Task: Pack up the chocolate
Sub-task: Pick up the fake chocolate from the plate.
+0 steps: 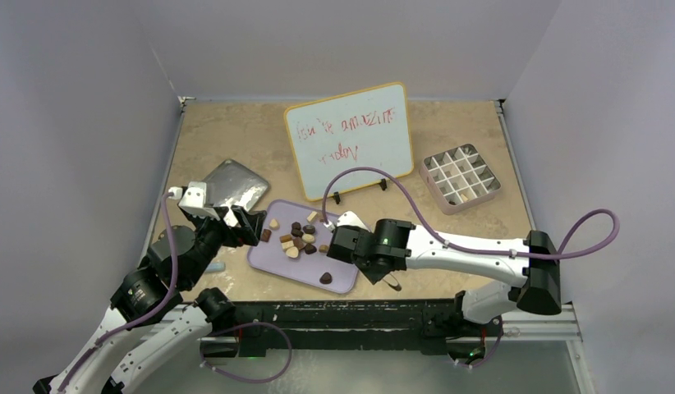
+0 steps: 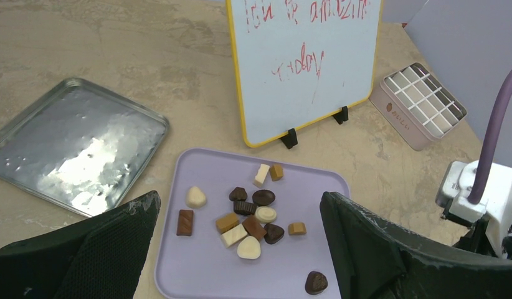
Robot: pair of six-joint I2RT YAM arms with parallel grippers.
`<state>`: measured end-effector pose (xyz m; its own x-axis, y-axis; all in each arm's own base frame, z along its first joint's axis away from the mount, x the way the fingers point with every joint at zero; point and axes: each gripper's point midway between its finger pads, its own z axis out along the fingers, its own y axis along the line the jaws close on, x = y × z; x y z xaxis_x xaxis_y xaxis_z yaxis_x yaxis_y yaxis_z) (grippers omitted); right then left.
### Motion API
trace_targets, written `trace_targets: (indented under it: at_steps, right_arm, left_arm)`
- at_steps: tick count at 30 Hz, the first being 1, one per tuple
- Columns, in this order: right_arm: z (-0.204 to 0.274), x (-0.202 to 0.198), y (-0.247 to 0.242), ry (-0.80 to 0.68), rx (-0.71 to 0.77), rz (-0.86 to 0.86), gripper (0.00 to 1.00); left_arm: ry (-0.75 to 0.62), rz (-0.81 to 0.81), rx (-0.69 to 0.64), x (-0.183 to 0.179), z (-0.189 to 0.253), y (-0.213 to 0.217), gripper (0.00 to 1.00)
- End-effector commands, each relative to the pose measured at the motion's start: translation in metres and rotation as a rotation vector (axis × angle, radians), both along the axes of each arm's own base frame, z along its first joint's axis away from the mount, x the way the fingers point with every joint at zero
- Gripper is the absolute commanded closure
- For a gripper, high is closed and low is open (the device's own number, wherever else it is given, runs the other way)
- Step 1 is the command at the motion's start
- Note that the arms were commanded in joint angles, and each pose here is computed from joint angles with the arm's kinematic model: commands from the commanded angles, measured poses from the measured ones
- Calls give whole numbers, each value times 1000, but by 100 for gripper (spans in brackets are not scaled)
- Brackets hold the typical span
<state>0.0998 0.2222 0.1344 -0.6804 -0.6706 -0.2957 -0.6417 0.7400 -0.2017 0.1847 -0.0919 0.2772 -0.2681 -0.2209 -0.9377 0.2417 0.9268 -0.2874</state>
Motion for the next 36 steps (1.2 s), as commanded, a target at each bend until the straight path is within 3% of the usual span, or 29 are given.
trace_targets:
  at_steps: [1, 13, 23, 28, 33, 36]
  right_arm:
    - [19, 13, 1, -47, 50, -1, 78]
    - [-16, 10, 21, 32, 32, 28, 74]
    - [-23, 0, 10, 68, 30, 25, 59]
    - [-28, -3, 3, 81, 9, 12, 59]
    - [-25, -3, 2, 77, 13, 7, 73]
    - [-20, -1, -1, 62, 11, -7, 74]
  left_arm:
    - [-16, 7, -17, 1, 5, 0, 0]
    - [-18, 7, -20, 1, 5, 0, 0]
    - [-14, 6, -15, 2, 4, -1, 0]
    - [-12, 7, -15, 2, 4, 0, 0]
    - [-12, 8, -15, 2, 4, 0, 0]
    - [-10, 8, -13, 2, 3, -1, 0]
